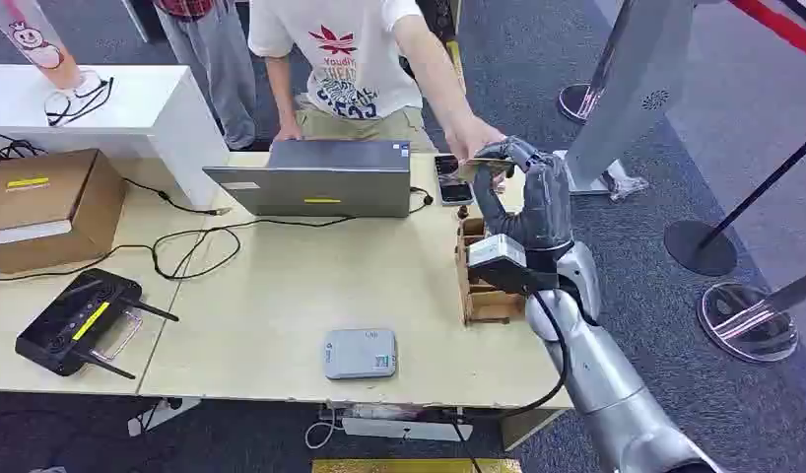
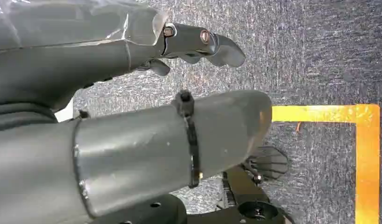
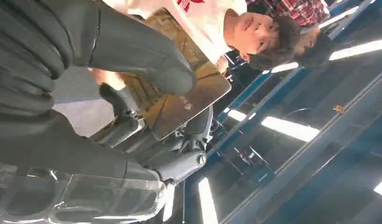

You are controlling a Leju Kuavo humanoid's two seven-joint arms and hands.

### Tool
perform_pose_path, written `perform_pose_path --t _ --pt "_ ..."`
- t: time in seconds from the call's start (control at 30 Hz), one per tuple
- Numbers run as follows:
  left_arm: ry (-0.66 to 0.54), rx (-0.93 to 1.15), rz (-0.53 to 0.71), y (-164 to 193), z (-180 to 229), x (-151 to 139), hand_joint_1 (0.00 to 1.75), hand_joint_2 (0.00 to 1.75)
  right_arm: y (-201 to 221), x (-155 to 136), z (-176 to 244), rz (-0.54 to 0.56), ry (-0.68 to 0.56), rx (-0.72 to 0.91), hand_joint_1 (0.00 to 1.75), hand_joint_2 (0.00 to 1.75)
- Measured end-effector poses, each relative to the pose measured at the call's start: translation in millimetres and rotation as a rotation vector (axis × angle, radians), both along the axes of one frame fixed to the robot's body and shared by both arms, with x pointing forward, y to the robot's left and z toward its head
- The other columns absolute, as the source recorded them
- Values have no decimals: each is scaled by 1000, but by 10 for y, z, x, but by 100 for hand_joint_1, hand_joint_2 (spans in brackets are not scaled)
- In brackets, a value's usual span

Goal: Pass the card to the sensor for recognition and then transmit it.

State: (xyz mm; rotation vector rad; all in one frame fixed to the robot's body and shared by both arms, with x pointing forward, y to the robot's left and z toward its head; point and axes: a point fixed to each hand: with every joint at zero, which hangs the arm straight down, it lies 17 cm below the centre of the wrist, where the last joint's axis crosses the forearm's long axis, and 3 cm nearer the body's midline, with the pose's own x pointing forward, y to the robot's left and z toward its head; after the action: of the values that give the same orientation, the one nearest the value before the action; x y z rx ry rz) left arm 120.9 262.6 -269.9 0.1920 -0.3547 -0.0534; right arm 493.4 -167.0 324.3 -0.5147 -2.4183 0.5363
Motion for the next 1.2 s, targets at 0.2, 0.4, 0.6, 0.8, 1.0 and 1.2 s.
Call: perform_pose_path --t 0.2,0.4,0.6,0.8,1.0,1.2 --pt "-1 0 0 0 1 6 0 0 5 1 -4 2 2 0 175 175" --pt "-1 0 0 -3 1 7 0 0 12 10 -17 15 17 10 175 175" --pt "-1 -2 0 -12 2 7 0 0 36 37 -61 97 90 86 175 175" --pt "-1 -3 -1 -15 2 7 0 0 36 49 -67 150 132 140 175 175" --pt "-2 -6 -5 -22 4 18 0 0 103 35 -113 297 236 251 175 175" --pt "-4 -12 -7 -34 6 31 0 0 267 -76 -329 472 384 342 175 175"
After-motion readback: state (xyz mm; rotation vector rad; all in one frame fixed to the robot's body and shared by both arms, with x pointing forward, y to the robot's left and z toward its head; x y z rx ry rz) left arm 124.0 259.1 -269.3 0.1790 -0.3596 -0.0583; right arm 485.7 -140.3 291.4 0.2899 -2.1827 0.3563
